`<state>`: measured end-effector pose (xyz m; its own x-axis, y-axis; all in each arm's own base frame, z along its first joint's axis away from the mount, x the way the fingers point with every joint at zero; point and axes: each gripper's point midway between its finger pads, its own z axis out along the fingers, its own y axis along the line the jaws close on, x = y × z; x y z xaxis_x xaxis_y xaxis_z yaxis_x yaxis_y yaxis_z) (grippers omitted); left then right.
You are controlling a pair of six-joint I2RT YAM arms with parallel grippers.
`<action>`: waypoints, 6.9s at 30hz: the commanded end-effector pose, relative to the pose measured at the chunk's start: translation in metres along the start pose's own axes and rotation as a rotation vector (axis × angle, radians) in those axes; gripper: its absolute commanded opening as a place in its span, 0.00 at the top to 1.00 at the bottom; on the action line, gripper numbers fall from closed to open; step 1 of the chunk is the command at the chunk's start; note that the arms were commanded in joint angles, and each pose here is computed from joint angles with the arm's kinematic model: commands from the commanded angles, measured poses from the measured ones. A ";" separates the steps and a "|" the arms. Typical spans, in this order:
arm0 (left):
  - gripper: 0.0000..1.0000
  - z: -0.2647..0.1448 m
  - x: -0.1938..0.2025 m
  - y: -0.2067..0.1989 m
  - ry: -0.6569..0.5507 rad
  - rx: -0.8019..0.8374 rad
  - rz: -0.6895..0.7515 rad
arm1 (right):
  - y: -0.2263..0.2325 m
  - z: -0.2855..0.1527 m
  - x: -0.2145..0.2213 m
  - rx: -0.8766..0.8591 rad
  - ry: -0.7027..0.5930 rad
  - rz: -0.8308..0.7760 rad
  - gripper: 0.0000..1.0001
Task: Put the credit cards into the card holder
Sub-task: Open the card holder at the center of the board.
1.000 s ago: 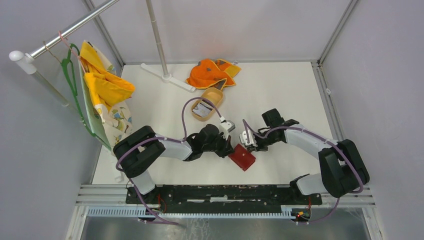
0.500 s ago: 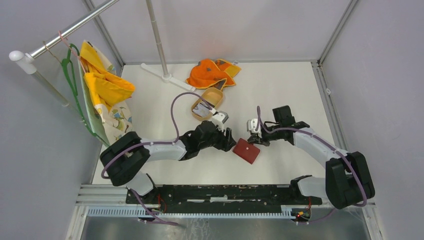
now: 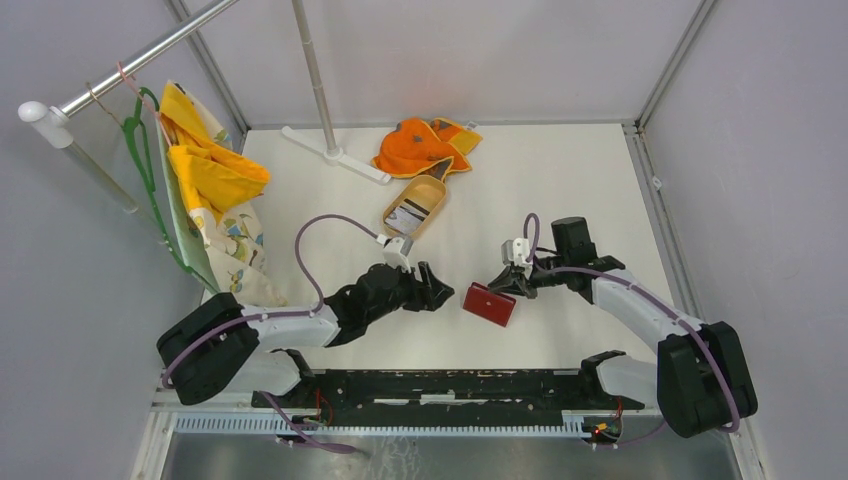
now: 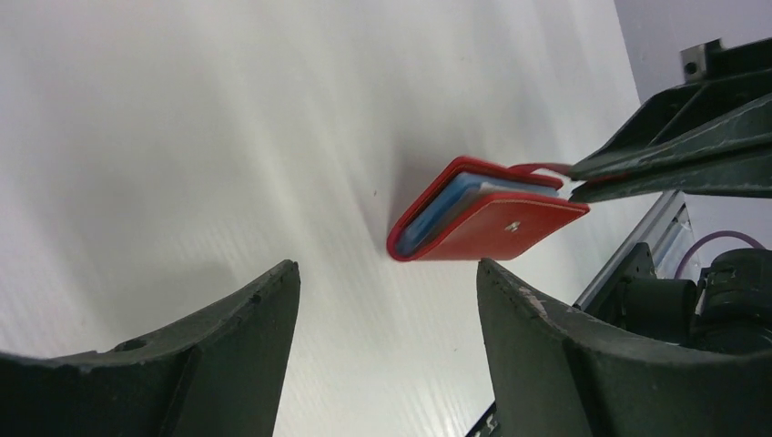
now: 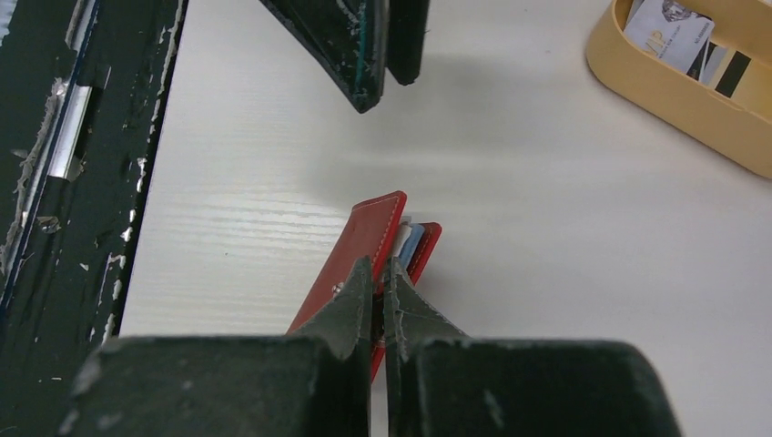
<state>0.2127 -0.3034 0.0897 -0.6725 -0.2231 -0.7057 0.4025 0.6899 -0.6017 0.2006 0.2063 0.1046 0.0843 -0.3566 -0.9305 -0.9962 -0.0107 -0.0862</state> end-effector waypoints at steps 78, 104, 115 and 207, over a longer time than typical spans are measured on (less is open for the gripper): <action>0.73 0.030 0.011 -0.010 0.024 -0.205 0.153 | -0.074 -0.028 0.036 0.412 0.228 0.082 0.92; 0.23 0.012 0.000 -0.042 -0.086 0.003 -0.048 | -0.031 -0.013 -0.038 0.200 -0.094 -0.028 1.00; 0.47 0.031 0.009 -0.047 -0.013 0.014 0.162 | -0.056 -0.023 -0.025 0.346 -0.034 0.013 1.00; 0.68 0.047 0.027 -0.074 0.104 0.188 -0.065 | -0.061 -0.045 0.109 0.278 0.464 0.342 0.82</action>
<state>0.1825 -0.3780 0.0827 -0.7690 -0.1177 -0.6283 0.4701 0.5620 -0.6806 0.2594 0.1262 0.0198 -0.3237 -0.6599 -0.6780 -0.9209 0.3841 0.0658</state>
